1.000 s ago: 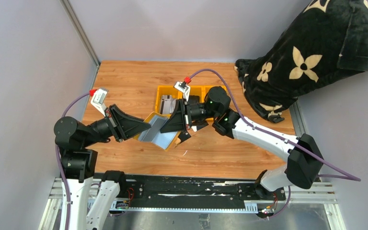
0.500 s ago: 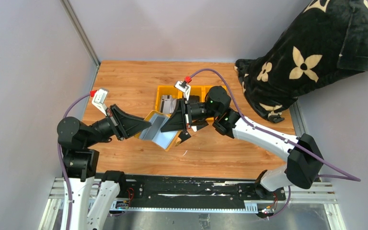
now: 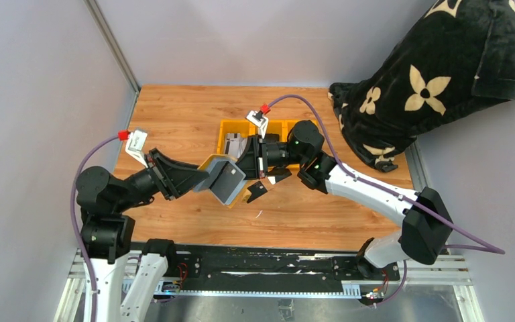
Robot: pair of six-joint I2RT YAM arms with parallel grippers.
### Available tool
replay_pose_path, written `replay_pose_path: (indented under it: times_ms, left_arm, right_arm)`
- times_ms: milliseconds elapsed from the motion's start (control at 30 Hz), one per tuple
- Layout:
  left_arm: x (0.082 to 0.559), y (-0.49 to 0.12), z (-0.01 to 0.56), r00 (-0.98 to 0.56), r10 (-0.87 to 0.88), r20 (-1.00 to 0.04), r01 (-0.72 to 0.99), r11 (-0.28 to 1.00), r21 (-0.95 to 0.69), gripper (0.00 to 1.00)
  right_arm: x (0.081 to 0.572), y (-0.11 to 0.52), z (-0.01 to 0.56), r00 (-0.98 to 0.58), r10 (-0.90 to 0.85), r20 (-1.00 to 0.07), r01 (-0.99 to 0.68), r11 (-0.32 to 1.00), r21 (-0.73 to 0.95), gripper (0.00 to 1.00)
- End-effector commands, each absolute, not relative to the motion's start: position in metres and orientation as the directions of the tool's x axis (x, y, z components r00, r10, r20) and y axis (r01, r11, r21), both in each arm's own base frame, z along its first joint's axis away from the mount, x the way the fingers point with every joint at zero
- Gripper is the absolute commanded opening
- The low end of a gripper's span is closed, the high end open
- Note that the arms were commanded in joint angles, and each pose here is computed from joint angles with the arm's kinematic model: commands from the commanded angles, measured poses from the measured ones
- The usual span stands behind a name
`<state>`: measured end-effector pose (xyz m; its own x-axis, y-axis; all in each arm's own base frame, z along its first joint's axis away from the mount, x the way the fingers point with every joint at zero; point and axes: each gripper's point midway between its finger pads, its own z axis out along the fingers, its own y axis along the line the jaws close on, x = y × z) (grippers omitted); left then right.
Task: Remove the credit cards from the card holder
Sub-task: Remove the credit card from the card holder.
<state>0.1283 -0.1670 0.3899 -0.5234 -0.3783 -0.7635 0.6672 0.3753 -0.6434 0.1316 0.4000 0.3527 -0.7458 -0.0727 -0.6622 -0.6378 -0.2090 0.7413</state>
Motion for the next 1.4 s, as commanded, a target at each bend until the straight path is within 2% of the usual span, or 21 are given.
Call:
replay_pose_path:
  times_ms: [0,100,200,333,400,533,633,767,900,1100,1233,1367]
  left_arm:
    - [0.143,-0.146,0.381,-0.396,-0.383,-0.834,0.612,0.567,-0.551,0.29]
    - [0.154,-0.123,0.383,-0.286,-0.388,-0.876,0.531,0.697,-0.482,0.22]
    - [0.155,-0.115,0.390,-0.232,-0.404,-0.885,0.502,0.729,-0.465,0.17]
    - [0.141,-0.135,0.402,-0.274,-0.413,-0.869,0.612,0.621,-0.489,0.17]
    - [0.131,-0.151,0.401,-0.356,-0.400,-0.845,0.675,0.515,-0.528,0.23]
    - [0.125,-0.168,0.397,-0.514,-0.390,-0.764,0.682,0.354,-0.640,0.36]
    - [0.128,-0.171,0.392,-0.549,-0.378,-0.745,0.673,0.329,-0.663,0.40]
    - [0.131,-0.170,0.387,-0.540,-0.367,-0.757,0.674,0.350,-0.650,0.40]
    - [0.129,-0.171,0.385,-0.555,-0.361,-0.749,0.672,0.336,-0.660,0.35]
    - [0.116,-0.178,0.390,-0.623,-0.330,-0.709,0.676,0.229,-0.700,0.23]
    - [0.115,-0.179,0.392,-0.636,-0.330,-0.697,0.669,0.214,-0.712,0.08]
    - [0.114,-0.179,0.400,-0.624,-0.341,-0.703,0.680,0.207,-0.704,0.00]
  right_arm:
    - [0.120,0.390,0.396,-0.675,0.007,-0.738,-0.704,-0.306,0.641,0.00]
    - [0.118,0.389,0.395,-0.674,0.001,-0.739,-0.704,-0.307,0.641,0.00]
    - [0.116,0.387,0.394,-0.672,-0.003,-0.741,-0.704,-0.308,0.640,0.00]
    - [0.115,0.386,0.394,-0.670,-0.003,-0.742,-0.706,-0.308,0.638,0.00]
    - [0.115,0.386,0.394,-0.670,-0.006,-0.743,-0.705,-0.310,0.638,0.00]
    - [0.111,0.387,0.395,-0.664,-0.015,-0.748,-0.704,-0.324,0.632,0.00]
    - [0.106,0.388,0.395,-0.661,-0.032,-0.750,-0.699,-0.336,0.631,0.00]
    - [0.102,0.388,0.393,-0.656,-0.044,-0.754,-0.698,-0.346,0.627,0.00]
    - [0.100,0.389,0.393,-0.650,-0.053,-0.758,-0.698,-0.354,0.623,0.00]
    - [0.101,0.391,0.388,-0.653,-0.065,-0.754,-0.694,-0.348,0.631,0.00]
    - [0.101,0.391,0.385,-0.650,-0.077,-0.756,-0.697,-0.338,0.633,0.00]
    - [0.107,0.384,0.379,-0.633,-0.092,-0.768,-0.720,-0.295,0.628,0.16]
